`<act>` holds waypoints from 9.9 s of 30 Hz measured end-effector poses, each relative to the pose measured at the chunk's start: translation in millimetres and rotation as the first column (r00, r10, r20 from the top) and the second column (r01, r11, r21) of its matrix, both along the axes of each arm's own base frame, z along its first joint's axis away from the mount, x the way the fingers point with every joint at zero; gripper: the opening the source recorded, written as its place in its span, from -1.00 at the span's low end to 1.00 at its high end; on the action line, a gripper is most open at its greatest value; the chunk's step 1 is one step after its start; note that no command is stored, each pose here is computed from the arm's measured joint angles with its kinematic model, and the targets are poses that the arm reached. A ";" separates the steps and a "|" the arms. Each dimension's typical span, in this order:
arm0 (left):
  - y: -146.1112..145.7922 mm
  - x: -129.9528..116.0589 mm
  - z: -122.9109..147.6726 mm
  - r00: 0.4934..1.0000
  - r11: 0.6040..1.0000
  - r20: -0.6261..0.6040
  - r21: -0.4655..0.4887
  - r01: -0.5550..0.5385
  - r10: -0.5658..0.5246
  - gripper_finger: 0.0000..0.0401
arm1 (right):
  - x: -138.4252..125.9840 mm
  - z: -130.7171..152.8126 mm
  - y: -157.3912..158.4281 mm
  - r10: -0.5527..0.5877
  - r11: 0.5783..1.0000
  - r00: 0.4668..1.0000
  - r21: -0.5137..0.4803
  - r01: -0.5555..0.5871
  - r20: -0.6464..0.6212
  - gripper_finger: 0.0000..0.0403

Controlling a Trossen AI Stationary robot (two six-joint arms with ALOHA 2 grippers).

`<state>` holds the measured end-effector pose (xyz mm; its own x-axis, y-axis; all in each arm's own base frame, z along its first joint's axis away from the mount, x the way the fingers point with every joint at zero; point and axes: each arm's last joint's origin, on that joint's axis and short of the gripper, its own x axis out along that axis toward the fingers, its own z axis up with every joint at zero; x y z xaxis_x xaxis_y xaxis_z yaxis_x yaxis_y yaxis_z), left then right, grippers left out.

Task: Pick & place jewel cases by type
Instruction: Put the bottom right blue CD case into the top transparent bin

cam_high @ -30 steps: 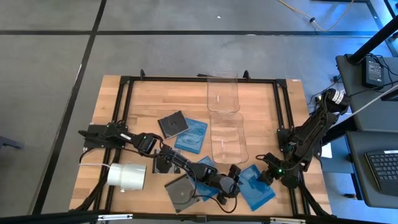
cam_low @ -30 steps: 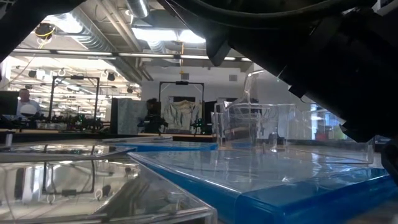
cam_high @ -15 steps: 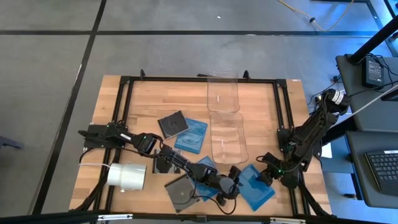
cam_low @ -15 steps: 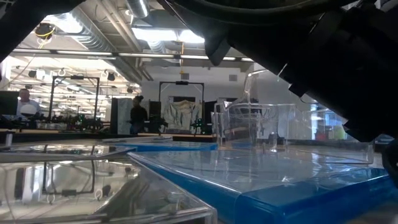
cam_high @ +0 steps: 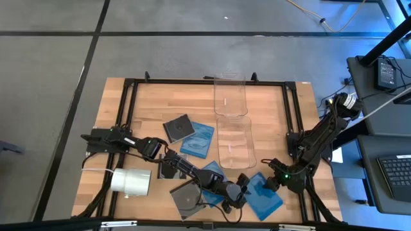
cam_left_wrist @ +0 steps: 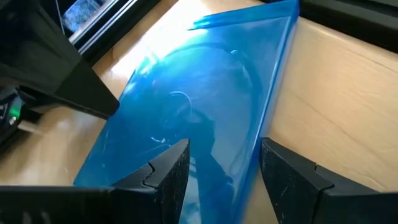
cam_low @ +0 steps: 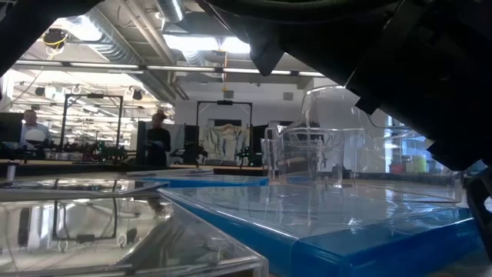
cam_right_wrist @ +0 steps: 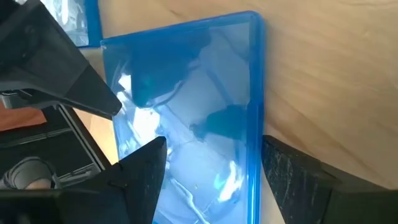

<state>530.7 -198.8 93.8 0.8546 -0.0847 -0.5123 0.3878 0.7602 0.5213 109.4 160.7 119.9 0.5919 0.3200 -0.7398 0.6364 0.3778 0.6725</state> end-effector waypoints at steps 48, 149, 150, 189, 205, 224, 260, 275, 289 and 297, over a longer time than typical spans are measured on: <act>-7.7 -1.4 12.9 0.997 0.998 0.062 0.040 0.042 -0.044 -0.08 | 1.3 1.7 2.5 0.015 1.000 1.000 0.023 -0.016 0.019 0.29; 48.7 -149.4 272.7 0.822 0.774 0.037 0.313 -0.550 0.569 -0.81 | 2.9 182.1 -77.1 0.013 0.308 0.884 -0.843 0.440 0.466 0.29; 57.0 -152.3 271.0 0.799 0.751 0.014 0.332 -0.571 0.601 -0.81 | 3.1 182.1 -79.3 0.027 0.270 0.898 -0.868 0.416 0.439 0.29; 240.2 -202.2 217.8 0.937 0.897 0.031 -0.304 -0.322 0.347 -0.81 | 65.8 180.4 -71.8 0.240 0.015 0.971 -1.000 0.009 0.012 0.29; 241.3 -205.5 194.9 0.947 0.924 0.048 -0.240 -0.299 0.319 -0.80 | 97.7 195.5 -91.9 0.443 0.125 0.895 -0.992 -0.001 0.055 0.08; 241.0 -206.3 193.4 0.937 0.894 0.012 -0.304 -0.330 0.350 -0.79 | 96.4 196.5 -92.8 0.444 0.088 0.895 -0.996 -0.009 0.032 -0.71; 246.4 -251.8 200.1 0.819 0.806 -0.198 -0.163 -0.570 0.539 -0.07 | 97.1 238.5 -154.1 0.195 0.201 0.980 -0.977 -0.076 -0.036 -0.74; 246.6 -249.0 195.1 0.813 0.801 -0.220 -0.163 -0.576 0.540 -0.06 | 143.7 240.9 -281.7 0.318 0.412 0.854 -0.751 -0.516 -0.413 -0.74; 246.5 -249.0 195.1 0.799 0.777 -0.228 -0.196 -0.598 0.557 -0.08 | 172.5 168.6 -339.3 0.588 0.456 0.677 -0.509 -0.730 -0.443 -0.64; 244.2 -248.5 194.9 0.819 0.783 -0.250 -0.249 -0.570 0.517 -0.08 | 180.4 156.0 -355.5 0.579 0.439 0.685 -0.539 -0.719 -0.442 -0.64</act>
